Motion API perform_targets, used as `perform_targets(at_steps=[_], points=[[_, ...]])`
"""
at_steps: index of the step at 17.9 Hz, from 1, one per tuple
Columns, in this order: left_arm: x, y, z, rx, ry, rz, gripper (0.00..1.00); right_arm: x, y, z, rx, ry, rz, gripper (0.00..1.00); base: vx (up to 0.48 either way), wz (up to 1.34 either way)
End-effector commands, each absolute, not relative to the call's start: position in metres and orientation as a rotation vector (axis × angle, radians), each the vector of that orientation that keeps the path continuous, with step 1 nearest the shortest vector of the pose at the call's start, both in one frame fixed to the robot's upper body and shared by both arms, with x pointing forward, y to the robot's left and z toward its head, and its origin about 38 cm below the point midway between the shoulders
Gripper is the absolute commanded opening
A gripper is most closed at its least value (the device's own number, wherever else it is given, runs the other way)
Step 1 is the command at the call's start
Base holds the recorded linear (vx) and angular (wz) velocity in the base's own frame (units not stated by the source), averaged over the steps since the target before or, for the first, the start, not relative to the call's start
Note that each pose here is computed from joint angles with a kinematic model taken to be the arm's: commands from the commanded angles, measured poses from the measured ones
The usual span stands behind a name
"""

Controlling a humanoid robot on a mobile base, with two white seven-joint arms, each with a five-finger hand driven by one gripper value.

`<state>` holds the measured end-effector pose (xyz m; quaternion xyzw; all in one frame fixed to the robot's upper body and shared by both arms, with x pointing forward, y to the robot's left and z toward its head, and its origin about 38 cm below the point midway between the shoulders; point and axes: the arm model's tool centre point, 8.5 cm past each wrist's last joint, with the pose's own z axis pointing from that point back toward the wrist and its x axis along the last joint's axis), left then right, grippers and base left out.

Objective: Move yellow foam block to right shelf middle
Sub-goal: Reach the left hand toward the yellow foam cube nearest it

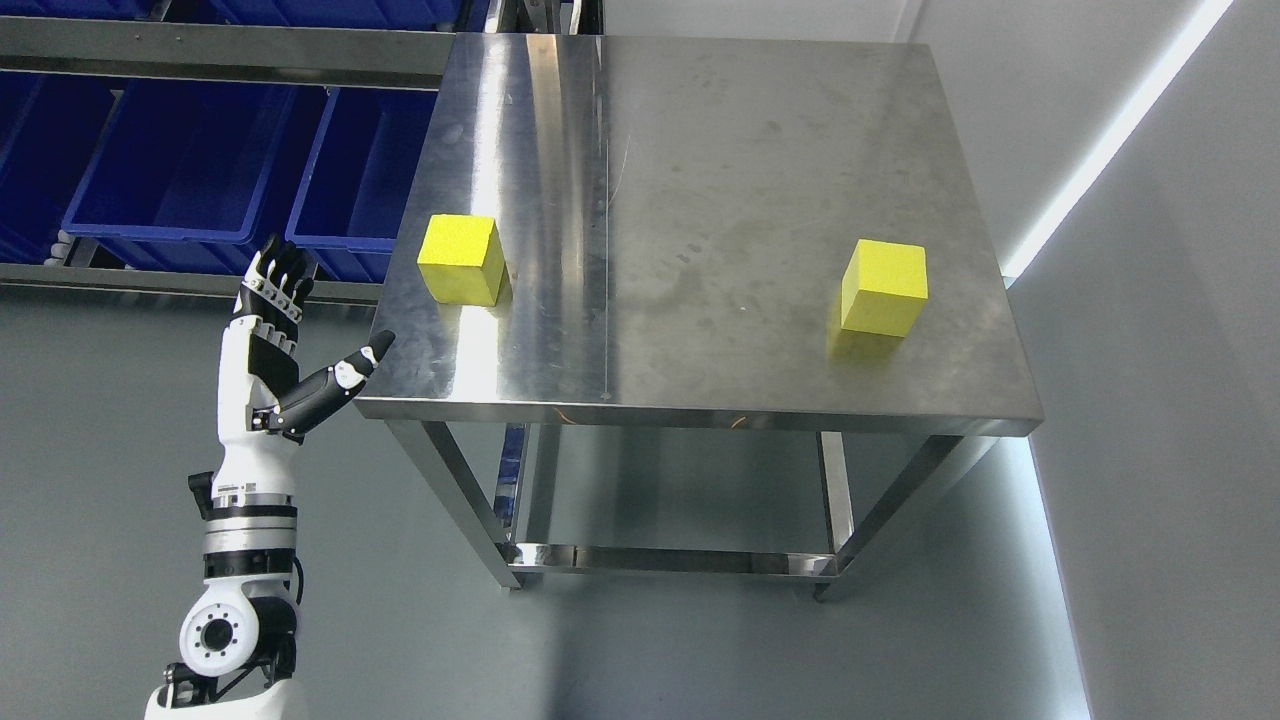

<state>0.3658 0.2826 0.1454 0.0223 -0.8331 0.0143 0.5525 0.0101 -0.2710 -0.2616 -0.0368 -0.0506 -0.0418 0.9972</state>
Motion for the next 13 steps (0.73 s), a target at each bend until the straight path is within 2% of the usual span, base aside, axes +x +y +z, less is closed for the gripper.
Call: perform_targets(at_steps=[1,7,13], points=[[0.368,0.285,0.149,0.06,-1.974,0.015,1.0,0.018,-0.283,-0.26,-0.091,-0.122,-0.082,1.0,0.0,0.0],[0.377,0.288,0.136,0.051,-1.907,-0.002,1.0,0.017,-0.283,-0.261,-0.091,-0.121,-0.082,1.0,0.0,0.0],[0.41,0.303,0.154,-0.003,-1.842,-0.212,0.99,0.018,-0.283,-0.26,-0.091,-0.122,-0.082,1.0,0.0,0.0]])
